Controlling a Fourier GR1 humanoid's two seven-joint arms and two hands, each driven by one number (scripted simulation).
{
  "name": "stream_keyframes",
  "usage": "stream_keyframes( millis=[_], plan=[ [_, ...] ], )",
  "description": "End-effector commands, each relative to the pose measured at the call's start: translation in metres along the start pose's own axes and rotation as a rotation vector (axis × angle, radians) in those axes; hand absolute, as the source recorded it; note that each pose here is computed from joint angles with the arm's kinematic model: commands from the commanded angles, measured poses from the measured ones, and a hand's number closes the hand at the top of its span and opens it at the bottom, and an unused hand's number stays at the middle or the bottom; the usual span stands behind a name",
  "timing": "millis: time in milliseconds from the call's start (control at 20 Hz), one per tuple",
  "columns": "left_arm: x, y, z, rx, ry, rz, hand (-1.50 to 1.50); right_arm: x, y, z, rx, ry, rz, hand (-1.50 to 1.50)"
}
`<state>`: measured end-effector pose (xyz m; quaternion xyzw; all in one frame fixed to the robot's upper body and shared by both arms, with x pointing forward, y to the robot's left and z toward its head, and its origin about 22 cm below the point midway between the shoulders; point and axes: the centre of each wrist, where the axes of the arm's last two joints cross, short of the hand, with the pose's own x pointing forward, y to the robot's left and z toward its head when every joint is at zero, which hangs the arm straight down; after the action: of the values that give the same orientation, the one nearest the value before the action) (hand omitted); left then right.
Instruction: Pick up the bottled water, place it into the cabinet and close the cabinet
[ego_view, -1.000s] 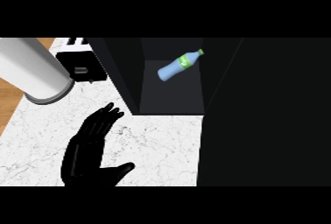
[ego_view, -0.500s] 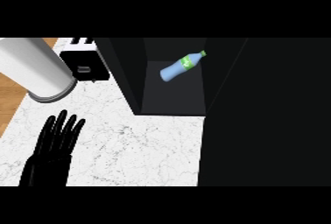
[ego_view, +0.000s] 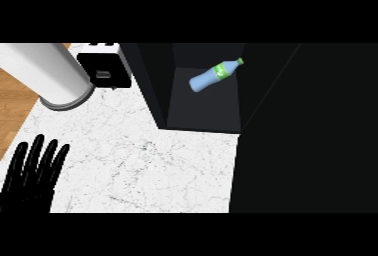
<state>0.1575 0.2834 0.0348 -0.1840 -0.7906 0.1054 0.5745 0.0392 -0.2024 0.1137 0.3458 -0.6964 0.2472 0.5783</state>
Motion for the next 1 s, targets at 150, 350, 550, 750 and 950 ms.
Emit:
stream_keyframes(
  millis=[150,350,550,750,950],
  plan=[
    [0.019,0.02,0.004,-0.042,0.005,-0.013,-1.5,0.023,0.023,-0.024,0.209,-0.084,-0.046,1.5],
    [0.024,0.017,0.004,-0.077,0.0,0.015,-1.5,0.015,0.019,-0.03,0.193,-0.042,-0.016,1.5],
    [0.032,0.021,0.002,-0.118,0.014,0.014,-1.5,0.009,0.014,-0.035,0.206,-0.034,-0.002,1.5],
    [0.036,0.024,-0.002,-0.137,0.019,0.002,-1.5,0.01,0.007,-0.038,0.254,-0.009,0.055,1.5],
    [0.038,0.03,-0.003,-0.146,0.027,0.005,-1.5,0.01,-0.001,-0.042,0.295,0.021,0.137,1.5]
  ],
)
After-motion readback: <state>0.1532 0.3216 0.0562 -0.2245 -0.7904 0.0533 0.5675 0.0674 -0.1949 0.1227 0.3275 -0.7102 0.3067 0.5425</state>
